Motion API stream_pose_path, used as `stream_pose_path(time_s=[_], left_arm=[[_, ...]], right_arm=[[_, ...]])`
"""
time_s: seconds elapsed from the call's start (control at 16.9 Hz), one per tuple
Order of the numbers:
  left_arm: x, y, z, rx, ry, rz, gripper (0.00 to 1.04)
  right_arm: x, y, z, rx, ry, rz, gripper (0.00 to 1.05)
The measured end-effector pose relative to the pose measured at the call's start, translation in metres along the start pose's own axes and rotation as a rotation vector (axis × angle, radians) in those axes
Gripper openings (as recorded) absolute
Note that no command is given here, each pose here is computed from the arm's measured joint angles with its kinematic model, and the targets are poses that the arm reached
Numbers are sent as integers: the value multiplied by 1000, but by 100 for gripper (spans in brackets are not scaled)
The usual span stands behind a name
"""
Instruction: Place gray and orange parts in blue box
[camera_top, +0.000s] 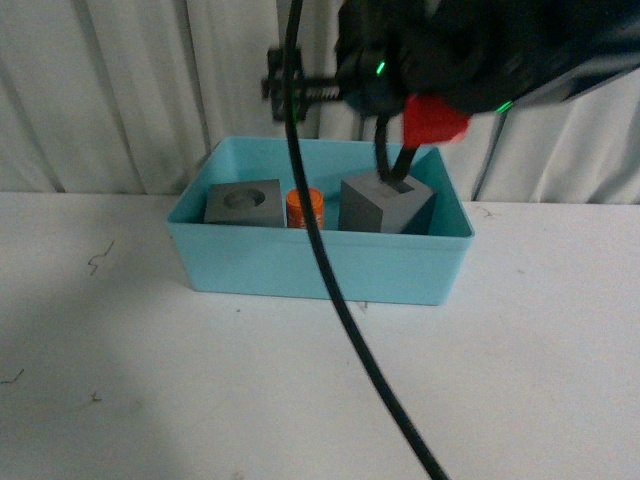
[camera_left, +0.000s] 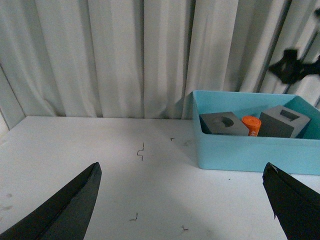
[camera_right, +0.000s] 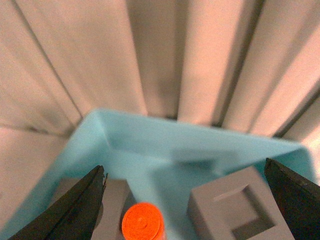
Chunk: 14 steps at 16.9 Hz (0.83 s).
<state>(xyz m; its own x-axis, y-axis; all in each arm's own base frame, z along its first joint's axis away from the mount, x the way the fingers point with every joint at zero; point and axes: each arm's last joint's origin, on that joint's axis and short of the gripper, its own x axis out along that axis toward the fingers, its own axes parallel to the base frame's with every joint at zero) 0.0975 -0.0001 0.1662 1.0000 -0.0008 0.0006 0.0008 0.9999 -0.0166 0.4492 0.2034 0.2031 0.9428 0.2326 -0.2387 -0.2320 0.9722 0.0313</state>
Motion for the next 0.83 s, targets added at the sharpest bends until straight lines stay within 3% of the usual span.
stream_pose_path(time_s=[0.12,0.18,0.36,0.53,0.71,0.83], left_arm=[[0,0,0,0,0,0,98],[0,0,0,0,0,0,98],[0,0,0,0,0,0,98],[0,0,0,0,0,0,98],[0,0,0,0,0,-1,98],[0,0,0,0,0,-2,98]], right_arm=[[-69,-24,40,23,-107,-96,98],[-103,-39,41,37,-109,-169,98],[-176,-62,1,41,9,-354,98],[-250,-66,-44,70,138,-506,98],[-287,-43,-67,187,208,-510,98],[-280,-44,-81,287,85,-363,89]])
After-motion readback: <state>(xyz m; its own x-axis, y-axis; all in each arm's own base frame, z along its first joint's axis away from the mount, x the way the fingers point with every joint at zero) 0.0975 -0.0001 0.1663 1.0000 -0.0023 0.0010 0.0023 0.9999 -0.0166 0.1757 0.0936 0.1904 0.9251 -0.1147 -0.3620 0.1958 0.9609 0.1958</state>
